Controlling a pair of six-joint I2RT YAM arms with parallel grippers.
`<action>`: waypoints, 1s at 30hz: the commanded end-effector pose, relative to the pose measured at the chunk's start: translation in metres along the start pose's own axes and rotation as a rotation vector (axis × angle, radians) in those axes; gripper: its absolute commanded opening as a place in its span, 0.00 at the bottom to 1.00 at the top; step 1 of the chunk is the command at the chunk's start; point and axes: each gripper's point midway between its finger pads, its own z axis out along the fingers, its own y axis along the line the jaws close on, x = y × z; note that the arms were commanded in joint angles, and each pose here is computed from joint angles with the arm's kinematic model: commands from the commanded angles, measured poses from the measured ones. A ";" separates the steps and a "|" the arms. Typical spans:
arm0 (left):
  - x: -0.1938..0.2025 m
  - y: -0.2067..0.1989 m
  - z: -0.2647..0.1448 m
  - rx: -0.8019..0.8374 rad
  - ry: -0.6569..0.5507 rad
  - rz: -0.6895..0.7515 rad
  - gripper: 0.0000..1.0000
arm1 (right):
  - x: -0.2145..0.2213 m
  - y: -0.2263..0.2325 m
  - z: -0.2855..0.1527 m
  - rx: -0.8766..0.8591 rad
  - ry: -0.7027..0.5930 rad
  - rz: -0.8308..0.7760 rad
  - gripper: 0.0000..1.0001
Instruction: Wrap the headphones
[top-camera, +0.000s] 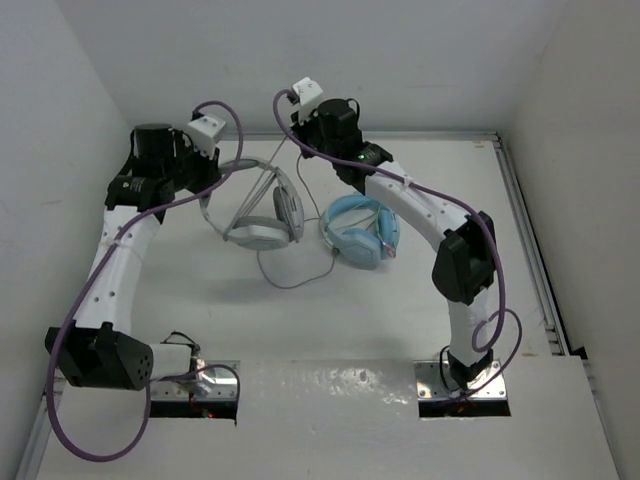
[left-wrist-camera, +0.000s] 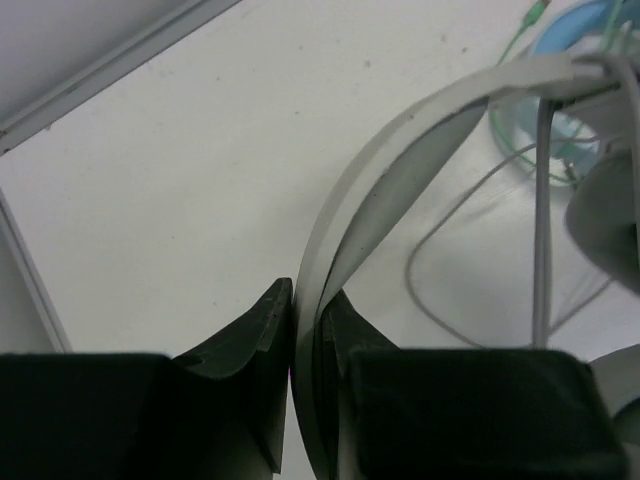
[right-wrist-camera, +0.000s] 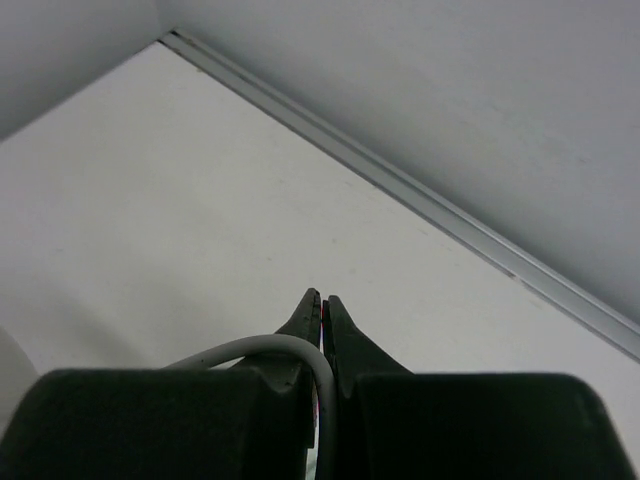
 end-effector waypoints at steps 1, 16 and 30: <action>-0.044 -0.028 -0.044 0.130 -0.088 -0.073 0.00 | -0.026 -0.039 0.004 0.032 -0.156 0.092 0.01; -0.209 -0.008 -0.136 0.060 -0.506 -0.285 0.00 | 0.087 0.141 -0.004 -0.573 -0.135 0.146 0.62; -0.252 0.037 -0.151 -0.122 -0.632 -0.302 0.00 | 0.141 0.134 0.020 -0.463 -0.092 0.209 0.80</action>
